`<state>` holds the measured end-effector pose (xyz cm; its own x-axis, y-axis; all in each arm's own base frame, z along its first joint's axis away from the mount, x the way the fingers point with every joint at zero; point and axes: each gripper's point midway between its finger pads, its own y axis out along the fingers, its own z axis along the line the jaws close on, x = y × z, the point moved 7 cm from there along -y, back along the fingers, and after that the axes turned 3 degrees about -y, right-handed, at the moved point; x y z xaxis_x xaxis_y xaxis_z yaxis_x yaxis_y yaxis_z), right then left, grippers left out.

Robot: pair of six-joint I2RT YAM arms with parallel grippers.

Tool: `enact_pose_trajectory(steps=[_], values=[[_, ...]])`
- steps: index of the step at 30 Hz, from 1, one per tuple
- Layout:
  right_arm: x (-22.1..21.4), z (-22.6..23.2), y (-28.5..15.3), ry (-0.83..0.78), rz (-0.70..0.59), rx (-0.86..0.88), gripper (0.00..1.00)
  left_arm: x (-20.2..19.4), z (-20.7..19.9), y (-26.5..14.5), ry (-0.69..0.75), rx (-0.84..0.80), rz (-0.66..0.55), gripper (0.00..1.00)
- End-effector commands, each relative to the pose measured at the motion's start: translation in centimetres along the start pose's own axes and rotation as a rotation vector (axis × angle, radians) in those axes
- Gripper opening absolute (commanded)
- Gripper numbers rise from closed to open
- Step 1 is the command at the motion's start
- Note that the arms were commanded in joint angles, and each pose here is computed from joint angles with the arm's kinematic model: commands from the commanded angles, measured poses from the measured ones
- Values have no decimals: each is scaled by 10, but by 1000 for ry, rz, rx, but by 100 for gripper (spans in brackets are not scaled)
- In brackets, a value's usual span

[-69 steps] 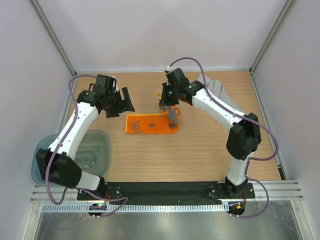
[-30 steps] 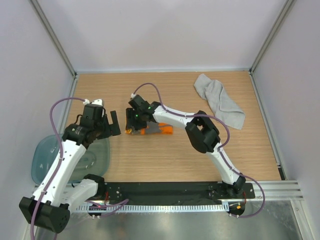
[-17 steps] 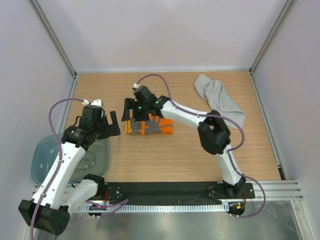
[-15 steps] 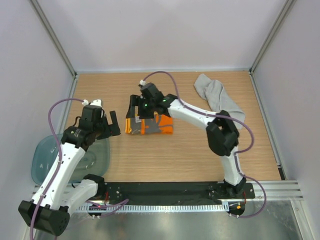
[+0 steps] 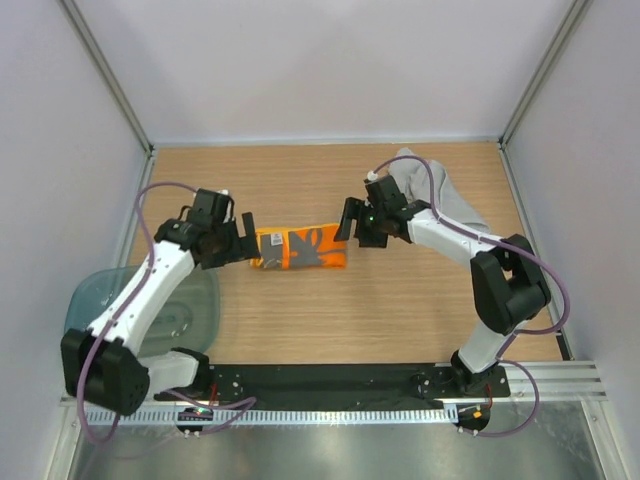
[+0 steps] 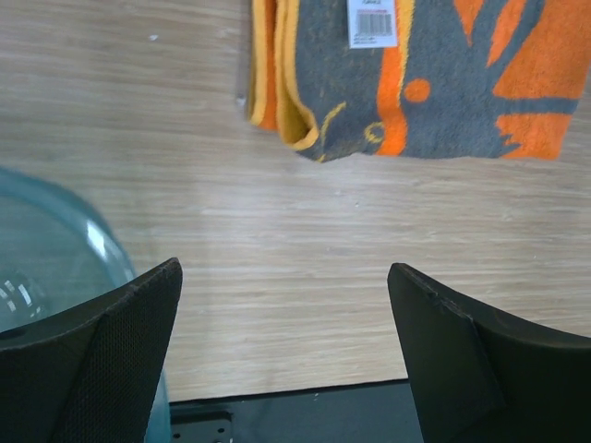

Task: Roll the towels
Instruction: Fold the towel

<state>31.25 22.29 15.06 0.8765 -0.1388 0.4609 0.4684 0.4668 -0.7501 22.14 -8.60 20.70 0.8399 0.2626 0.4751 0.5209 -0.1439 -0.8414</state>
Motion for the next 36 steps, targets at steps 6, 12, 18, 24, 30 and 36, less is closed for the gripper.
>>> enact_pose_trajectory(steps=[6, 12, 18, 24, 30, 36], values=[[-24, -31, 19, -32, 71, -63, 79, 33, -45, 39, -16, -76, 74, 91], [-33, -33, 33, -14, 119, -7, 75, 35, -50, 66, -30, -62, 124, 89], [-46, -35, 41, 6, 147, 51, 66, 24, -51, 88, -47, -56, 177, 85], [-61, -37, 50, 45, 170, 98, 58, 18, -51, 104, -52, -18, 216, 76], [-70, -41, 54, 49, 188, 100, 43, 13, -48, 112, -57, 29, 221, 66], [-89, -50, 59, 53, 219, 80, 34, 9, -48, 123, -44, 53, 239, 39]])
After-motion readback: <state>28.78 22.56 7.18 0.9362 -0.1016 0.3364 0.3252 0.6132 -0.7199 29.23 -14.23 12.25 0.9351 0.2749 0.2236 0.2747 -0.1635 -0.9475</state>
